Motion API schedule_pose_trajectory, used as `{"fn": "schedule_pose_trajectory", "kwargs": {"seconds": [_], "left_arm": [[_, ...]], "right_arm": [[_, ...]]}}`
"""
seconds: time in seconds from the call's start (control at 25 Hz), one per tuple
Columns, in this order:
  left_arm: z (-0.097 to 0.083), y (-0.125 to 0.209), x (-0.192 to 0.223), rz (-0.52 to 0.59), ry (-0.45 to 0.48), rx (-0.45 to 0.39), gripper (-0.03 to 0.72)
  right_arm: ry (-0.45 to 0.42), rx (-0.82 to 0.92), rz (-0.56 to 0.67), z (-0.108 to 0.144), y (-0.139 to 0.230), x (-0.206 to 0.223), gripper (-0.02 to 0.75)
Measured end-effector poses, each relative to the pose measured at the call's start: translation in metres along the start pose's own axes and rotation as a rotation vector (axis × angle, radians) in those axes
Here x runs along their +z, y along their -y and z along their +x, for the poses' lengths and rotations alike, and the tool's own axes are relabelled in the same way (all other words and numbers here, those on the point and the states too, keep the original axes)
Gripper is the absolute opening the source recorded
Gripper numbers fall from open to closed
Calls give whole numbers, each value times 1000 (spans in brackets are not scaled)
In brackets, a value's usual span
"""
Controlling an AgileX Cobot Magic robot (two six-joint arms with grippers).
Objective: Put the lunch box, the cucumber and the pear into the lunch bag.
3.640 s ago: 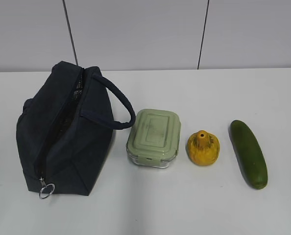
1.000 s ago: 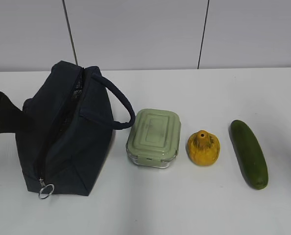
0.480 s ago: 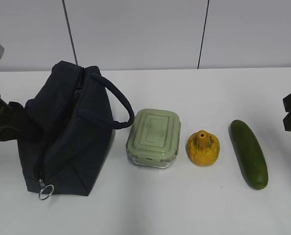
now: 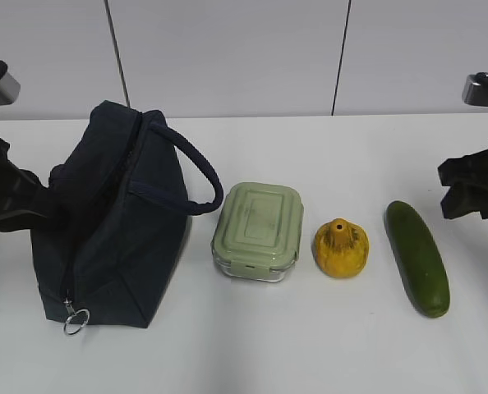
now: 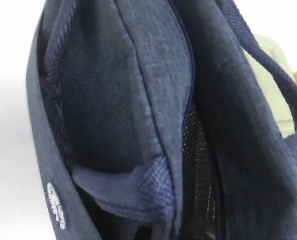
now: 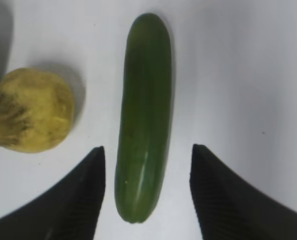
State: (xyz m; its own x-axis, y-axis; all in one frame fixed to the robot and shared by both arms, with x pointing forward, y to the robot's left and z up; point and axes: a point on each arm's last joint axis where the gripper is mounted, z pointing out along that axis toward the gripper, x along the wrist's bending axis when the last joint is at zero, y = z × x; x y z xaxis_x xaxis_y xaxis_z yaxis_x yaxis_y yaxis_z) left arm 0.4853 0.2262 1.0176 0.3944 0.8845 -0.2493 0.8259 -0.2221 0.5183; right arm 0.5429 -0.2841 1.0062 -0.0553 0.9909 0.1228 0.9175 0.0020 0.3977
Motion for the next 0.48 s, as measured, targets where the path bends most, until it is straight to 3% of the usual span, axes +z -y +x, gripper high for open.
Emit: {"fn": "schedule_pose_trajectory", "kwargs": {"seconds": [0.16, 0.48], "left_arm": [[0, 0, 0, -4, -2, -1, 3], [0, -1, 0, -9, -5, -1, 3]], "right_arm": [[-34, 2, 21, 0, -19, 22, 515], [-53, 10, 130, -4, -41, 68, 531]]}}
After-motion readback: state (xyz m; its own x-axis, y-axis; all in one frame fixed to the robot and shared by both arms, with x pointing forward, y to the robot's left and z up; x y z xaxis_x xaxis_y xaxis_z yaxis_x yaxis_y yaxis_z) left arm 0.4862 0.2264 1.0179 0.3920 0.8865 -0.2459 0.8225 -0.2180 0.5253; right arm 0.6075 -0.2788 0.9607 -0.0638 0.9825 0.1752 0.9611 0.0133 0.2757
